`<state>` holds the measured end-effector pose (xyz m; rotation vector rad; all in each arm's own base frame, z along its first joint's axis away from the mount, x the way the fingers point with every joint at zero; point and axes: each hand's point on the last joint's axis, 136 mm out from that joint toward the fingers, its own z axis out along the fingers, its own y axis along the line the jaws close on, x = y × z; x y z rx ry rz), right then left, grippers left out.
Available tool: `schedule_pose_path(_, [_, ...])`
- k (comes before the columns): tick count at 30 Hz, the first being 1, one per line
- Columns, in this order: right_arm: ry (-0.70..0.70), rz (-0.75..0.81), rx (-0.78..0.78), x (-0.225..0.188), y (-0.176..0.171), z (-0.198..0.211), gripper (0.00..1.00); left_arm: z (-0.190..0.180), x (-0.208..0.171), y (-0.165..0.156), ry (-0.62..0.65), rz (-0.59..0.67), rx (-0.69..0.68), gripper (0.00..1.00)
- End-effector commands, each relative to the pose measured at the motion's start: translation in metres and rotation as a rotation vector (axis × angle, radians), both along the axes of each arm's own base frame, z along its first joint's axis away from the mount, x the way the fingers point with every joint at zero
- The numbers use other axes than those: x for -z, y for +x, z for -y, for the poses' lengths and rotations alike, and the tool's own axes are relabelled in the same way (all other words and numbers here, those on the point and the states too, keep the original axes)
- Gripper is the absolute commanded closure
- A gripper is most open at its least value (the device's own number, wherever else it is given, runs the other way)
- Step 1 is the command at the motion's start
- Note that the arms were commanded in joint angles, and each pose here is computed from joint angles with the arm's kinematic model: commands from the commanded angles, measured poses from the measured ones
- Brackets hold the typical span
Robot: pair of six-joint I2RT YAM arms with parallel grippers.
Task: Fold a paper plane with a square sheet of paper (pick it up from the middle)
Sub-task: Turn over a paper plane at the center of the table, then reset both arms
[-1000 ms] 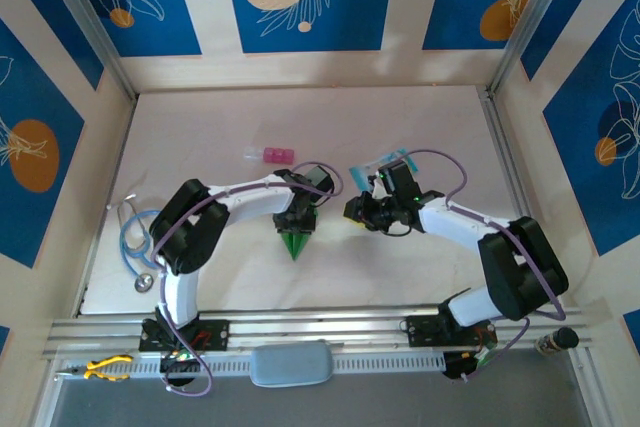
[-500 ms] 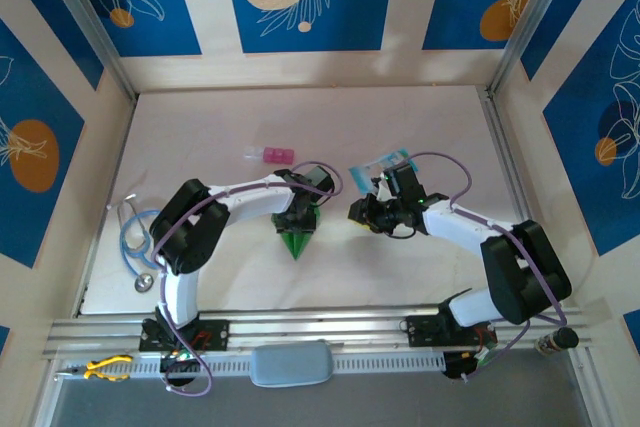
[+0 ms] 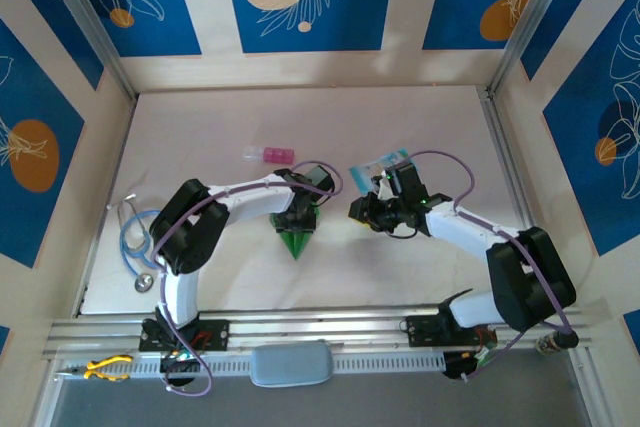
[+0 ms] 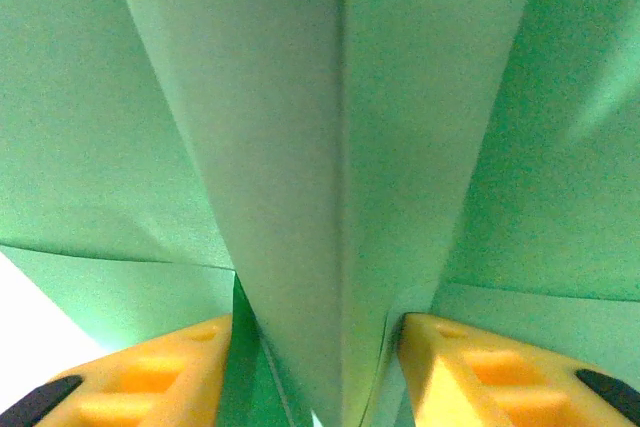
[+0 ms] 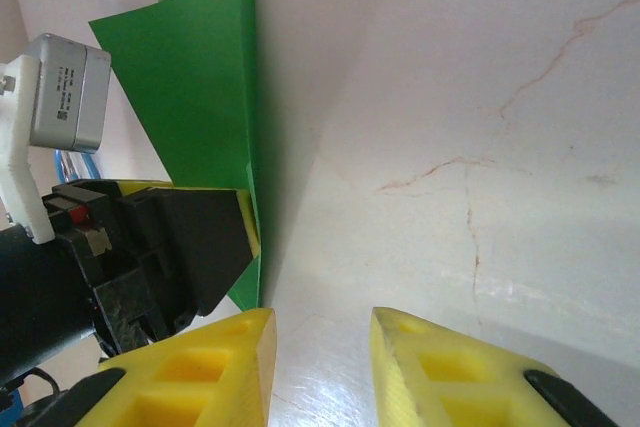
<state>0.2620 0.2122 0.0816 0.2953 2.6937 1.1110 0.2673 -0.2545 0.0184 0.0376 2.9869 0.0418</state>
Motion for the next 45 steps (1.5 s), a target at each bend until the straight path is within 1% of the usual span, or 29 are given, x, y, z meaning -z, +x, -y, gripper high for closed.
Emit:
schedule_pose_path(1, [0.007, 0.001, -0.010, -0.007, -0.004, 0.001, 0.69, 0.003, -0.013, 0.001, -0.004, 0.031, -0.007, 0.54])
schedule_pose_path(5, [0.014, 0.008, 0.000, -0.010, -0.004, 0.002, 0.69, 0.002, -0.020, 0.003, -0.003, 0.048, -0.004, 0.50])
schedule_pose_path(10, [0.011, 0.009, 0.006, -0.011, -0.005, 0.003, 0.69, 0.003, -0.028, 0.005, -0.012, 0.068, -0.004, 0.49])
schedule_pose_path(12, [0.011, 0.011, 0.008, -0.012, -0.005, 0.004, 0.69, 0.003, -0.031, 0.006, -0.017, 0.074, -0.003, 0.46])
schedule_pose_path(20, [0.008, 0.022, 0.006, -0.017, -0.004, 0.003, 0.69, 0.003, -0.043, 0.008, -0.034, 0.103, 0.002, 0.45])
schedule_pose_path(24, [-0.003, 0.059, -0.001, -0.025, -0.002, 0.004, 0.69, -0.001, -0.062, 0.011, -0.043, 0.155, 0.006, 0.44])
schedule_pose_path(27, [-0.033, 0.116, 0.004, -0.036, 0.001, 0.011, 0.68, -0.006, -0.084, 0.016, -0.060, 0.234, 0.016, 0.44])
schedule_pose_path(28, [-0.050, 0.142, 0.007, -0.040, 0.002, 0.014, 0.68, -0.009, -0.093, 0.018, -0.068, 0.268, 0.019, 0.44])
schedule_pose_path(29, [-0.070, 0.169, 0.013, -0.045, 0.004, 0.017, 0.65, -0.012, -0.102, 0.019, -0.073, 0.299, 0.021, 0.44])
schedule_pose_path(31, [-0.116, 0.238, 0.028, -0.057, 0.007, 0.027, 0.61, -0.021, -0.121, 0.023, -0.077, 0.377, 0.024, 0.40])
schedule_pose_path(35, [-0.219, 0.384, 0.084, -0.082, 0.015, 0.050, 0.58, -0.043, -0.149, 0.025, -0.082, 0.512, 0.030, 0.34])
schedule_pose_path(40, [-0.439, 0.550, 0.218, -0.095, 0.032, 0.096, 0.54, -0.087, -0.158, 0.026, -0.084, 0.625, 0.011, 0.31])
schedule_pose_path(41, [-0.498, 0.580, 0.265, -0.094, 0.037, 0.109, 0.54, -0.094, -0.158, 0.026, -0.083, 0.643, 0.011, 0.31])
schedule_pose_path(42, [-0.549, 0.602, 0.303, -0.091, 0.040, 0.121, 0.50, -0.103, -0.158, 0.026, -0.075, 0.661, 0.013, 0.31])
schedule_pose_path(43, [-0.591, 0.615, 0.320, -0.086, 0.043, 0.130, 0.48, -0.111, -0.157, 0.027, -0.074, 0.677, 0.006, 0.30])
schedule_pose_path(45, [-0.666, 0.614, 0.336, -0.074, 0.043, 0.144, 0.46, -0.124, -0.152, 0.026, -0.082, 0.683, 0.001, 0.29])
